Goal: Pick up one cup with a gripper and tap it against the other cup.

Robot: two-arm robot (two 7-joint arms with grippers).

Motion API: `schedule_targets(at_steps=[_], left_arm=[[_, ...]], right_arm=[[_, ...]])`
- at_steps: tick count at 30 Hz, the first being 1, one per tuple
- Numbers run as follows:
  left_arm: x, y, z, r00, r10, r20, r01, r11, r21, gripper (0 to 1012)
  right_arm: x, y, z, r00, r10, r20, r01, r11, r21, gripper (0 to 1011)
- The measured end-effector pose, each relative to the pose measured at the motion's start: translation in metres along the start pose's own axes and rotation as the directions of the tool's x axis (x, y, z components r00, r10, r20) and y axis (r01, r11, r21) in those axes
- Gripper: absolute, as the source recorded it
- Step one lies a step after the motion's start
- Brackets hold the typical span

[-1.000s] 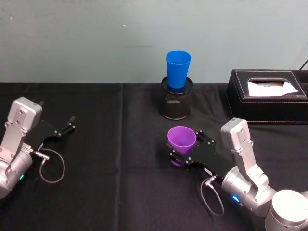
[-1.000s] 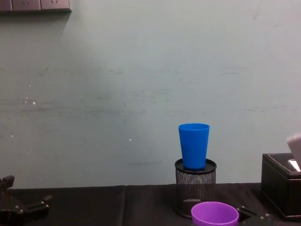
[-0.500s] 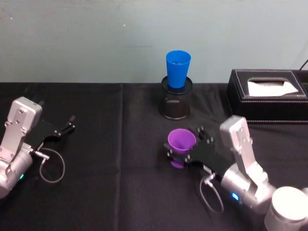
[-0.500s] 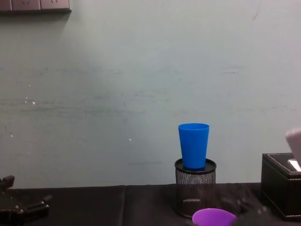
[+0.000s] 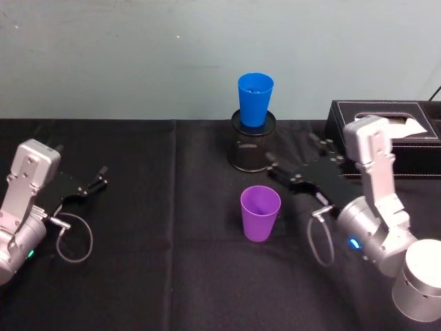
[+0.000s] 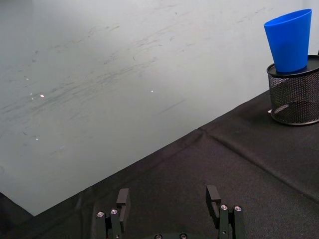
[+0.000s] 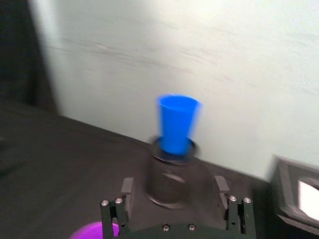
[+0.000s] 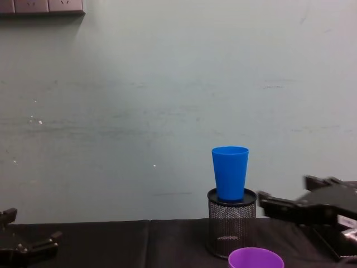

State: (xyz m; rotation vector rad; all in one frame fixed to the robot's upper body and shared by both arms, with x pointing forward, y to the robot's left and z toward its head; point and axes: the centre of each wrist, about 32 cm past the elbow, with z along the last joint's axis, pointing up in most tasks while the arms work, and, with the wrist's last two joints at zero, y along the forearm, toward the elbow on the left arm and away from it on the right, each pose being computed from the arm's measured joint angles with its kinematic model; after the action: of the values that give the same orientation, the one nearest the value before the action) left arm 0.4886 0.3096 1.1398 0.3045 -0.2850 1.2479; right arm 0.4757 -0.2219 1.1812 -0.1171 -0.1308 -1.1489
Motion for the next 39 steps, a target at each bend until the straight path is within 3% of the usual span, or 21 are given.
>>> schedule_targets(at_steps=[2,6,11,14,39], left_arm=[[0.0,0.0,0.0,1.0,0.0,0.0,0.0,1.0,0.0,1000],[0.0,0.0,0.0,1.0,0.0,0.0,0.0,1.0,0.0,1000],[0.0001,0.0,0.0,1.0,0.0,0.0,0.0,1.0,0.0,1000],[0.0,0.0,0.0,1.0,0.0,0.0,0.0,1.0,0.0,1000],[0.0,0.0,0.0,1.0,0.0,0.0,0.0,1.0,0.0,1000]], right_arm=[[0.002,-0.004,-0.004,0.997,-0.074,-0.025,0.074,0.997,-0.031,1004],[0.005,-0.008,-0.019,0.986,-0.158,-0.06,0.152,0.985,-0.083,1004],[0.006,-0.009,-0.035,0.977,-0.197,-0.087,0.185,0.974,-0.131,1004],[0.005,-0.005,-0.041,0.979,-0.185,-0.085,0.172,0.975,-0.142,1004],[0.005,-0.006,-0.036,0.98,-0.179,-0.083,0.168,0.978,-0.128,1004]])
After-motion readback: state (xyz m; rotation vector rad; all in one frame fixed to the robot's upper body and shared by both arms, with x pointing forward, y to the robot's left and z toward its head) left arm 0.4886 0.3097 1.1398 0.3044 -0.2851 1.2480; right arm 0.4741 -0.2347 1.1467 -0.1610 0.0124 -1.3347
